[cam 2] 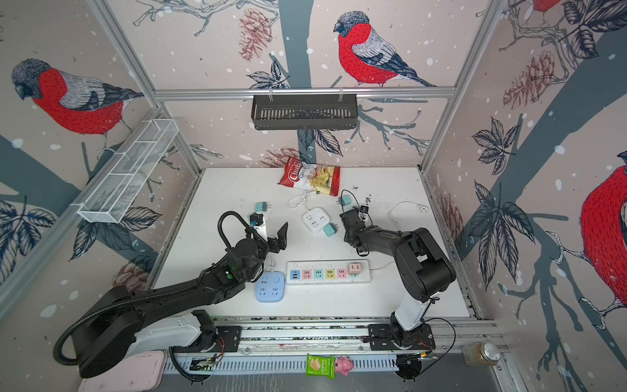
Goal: Insert the plug
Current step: 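Lower the open right gripper toward the light-green adapter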
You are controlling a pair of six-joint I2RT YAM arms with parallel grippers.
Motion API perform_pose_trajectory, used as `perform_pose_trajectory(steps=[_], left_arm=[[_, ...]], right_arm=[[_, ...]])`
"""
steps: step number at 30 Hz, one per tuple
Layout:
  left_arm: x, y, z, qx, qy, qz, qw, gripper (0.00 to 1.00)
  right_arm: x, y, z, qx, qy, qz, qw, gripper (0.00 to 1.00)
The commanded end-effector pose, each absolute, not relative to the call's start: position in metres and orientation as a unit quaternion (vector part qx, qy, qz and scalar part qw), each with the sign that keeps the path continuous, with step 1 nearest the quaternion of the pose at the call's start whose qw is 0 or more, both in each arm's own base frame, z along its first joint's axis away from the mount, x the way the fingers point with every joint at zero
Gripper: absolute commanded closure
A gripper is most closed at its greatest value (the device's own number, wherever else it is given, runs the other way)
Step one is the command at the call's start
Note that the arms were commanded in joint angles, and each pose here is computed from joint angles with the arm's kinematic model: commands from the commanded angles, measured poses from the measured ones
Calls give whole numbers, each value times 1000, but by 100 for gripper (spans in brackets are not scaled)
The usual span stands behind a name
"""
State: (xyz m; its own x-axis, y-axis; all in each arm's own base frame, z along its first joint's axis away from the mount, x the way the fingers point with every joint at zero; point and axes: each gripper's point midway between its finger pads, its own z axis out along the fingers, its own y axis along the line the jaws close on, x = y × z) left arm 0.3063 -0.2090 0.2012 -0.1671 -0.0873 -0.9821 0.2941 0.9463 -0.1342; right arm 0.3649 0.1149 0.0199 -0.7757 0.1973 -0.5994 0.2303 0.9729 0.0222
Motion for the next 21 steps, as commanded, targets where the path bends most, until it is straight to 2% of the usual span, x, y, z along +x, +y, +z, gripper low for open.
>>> perform_pose_trajectory(steps=[1, 10, 15, 21], left_arm=[[307, -210, 212, 61, 737, -162, 653, 12], [307, -213, 213, 65, 738, -166, 651, 12], [304, -213, 217, 62, 736, -179, 650, 12], [298, -208, 224, 52, 728, -191, 656, 12]], right_arm=[[363, 114, 18, 112, 944, -31, 308, 67], [365, 119, 35, 102, 937, -24, 333, 72], [364, 129, 86, 86, 912, -5, 400, 75], [346, 144, 169, 53, 851, 59, 520, 77]])
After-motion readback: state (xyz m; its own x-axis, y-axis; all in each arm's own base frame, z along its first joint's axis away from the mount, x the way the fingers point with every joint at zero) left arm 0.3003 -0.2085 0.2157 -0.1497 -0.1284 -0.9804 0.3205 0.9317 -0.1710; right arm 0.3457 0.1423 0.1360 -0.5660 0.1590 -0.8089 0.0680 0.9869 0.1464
